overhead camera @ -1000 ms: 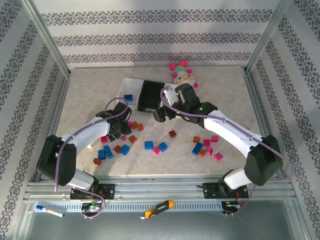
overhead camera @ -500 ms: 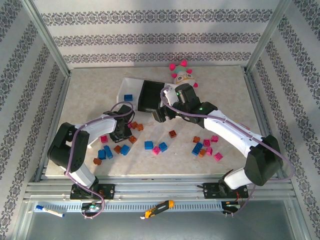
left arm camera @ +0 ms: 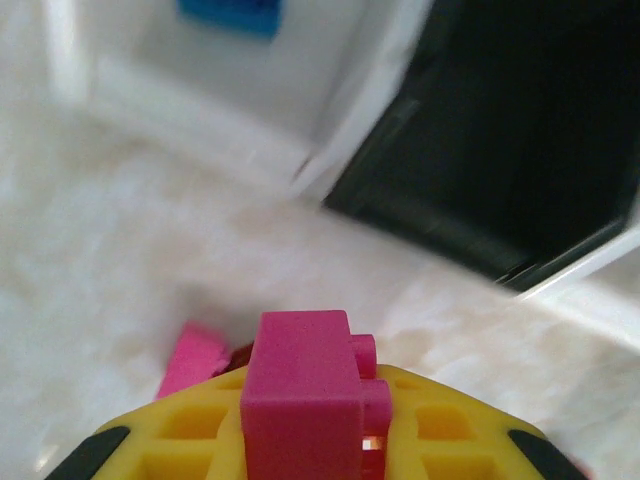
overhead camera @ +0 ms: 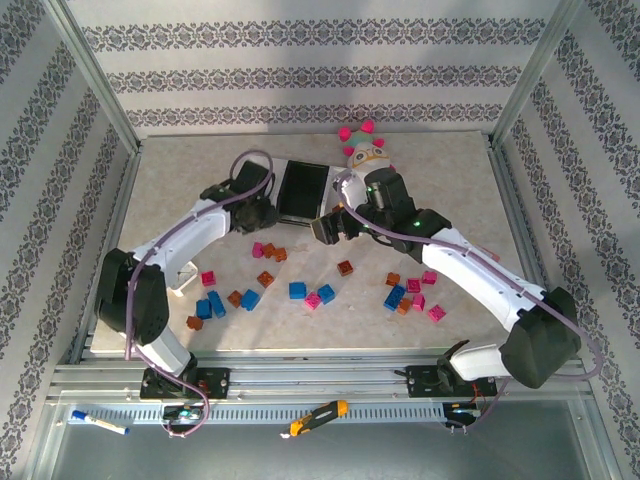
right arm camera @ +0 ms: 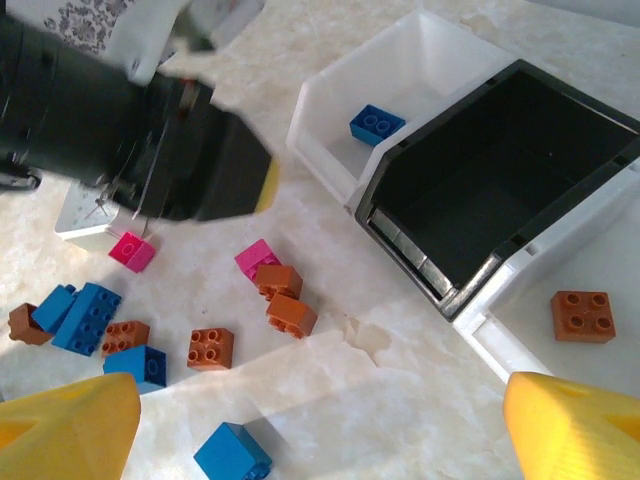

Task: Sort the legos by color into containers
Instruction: Place the lego in the container.

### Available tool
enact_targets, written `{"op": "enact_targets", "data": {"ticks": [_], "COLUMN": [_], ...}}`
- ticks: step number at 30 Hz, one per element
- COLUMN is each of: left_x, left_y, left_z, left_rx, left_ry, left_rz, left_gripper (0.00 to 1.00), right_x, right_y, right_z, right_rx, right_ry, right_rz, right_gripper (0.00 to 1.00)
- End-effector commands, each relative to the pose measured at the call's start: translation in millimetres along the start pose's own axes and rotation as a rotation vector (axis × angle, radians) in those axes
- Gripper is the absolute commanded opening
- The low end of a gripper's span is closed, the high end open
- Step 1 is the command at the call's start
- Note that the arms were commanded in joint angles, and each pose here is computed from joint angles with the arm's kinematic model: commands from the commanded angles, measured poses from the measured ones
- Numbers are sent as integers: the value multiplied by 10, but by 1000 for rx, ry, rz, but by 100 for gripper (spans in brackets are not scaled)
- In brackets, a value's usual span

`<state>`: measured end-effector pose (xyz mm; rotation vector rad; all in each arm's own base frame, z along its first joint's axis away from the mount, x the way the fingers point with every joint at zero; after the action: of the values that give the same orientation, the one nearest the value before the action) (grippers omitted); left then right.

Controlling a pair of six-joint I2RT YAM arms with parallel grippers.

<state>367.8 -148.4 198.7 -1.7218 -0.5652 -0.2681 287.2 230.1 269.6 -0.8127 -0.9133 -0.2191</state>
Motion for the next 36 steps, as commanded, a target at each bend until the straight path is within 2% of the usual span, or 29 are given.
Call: {"op": "enact_targets", "data": {"ticks": [1, 8, 13, 17, 21, 24, 26, 27, 31, 34, 36], "left_x": [326, 754, 847, 895, 950, 978, 984, 973, 890, 738, 607], "left_y": [179, 659, 977, 1036, 919, 768, 633, 579, 301, 112, -18], "left_z": [-225, -560, -681, -760, -822, -829, -853, -870, -950, -1035, -1103], "left_rx": [-43, -51, -52, -70, -110, -123, -153, -169, -236, -311, -379], "left_ry": [83, 137, 147, 136, 133, 155, 184, 203, 323, 431, 495], "left_rz": [-30, 1, 52, 81, 63, 45, 31, 26, -52, -141, -196], "left_gripper": [16, 16, 16, 21, 45, 65, 82, 87, 100, 99, 99], "right_x": [35, -50, -139, -177, -205, -268, -338, -372, -543, -645, -713], "right_y": [-86, -227, -365, -468, -549, -600, -635, -654, -755, -768, -720], "right_z": [-18, -146, -227, -287, -383, -508, -607, -653, -895, -1004, -1041], "right_rx": [4, -79, -127, -162, -200, -271, -331, -358, -488, -519, -505], "right_ry": [32, 73, 119, 142, 206, 268, 307, 324, 435, 456, 447], "right_rz": [-41, -68, -95, -109, -123, -121, -114, -112, -114, -94, -33], "right_gripper": [93, 93, 93, 93, 93, 92, 92, 92, 92, 91, 91]}}
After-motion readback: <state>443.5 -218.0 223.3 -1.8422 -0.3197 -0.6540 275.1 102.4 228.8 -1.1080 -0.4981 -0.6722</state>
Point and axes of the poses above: each hand's point on the last joint's axis, 136 mm out from that joint toward the fingers, its own y axis out along the fingers, its own z axis along the line the jaws close on, x = y × z, the point moved 6 cm from there along -y, back along the fingers, and after that the axes turned 6 degrees about y, right-handed, at the moved point
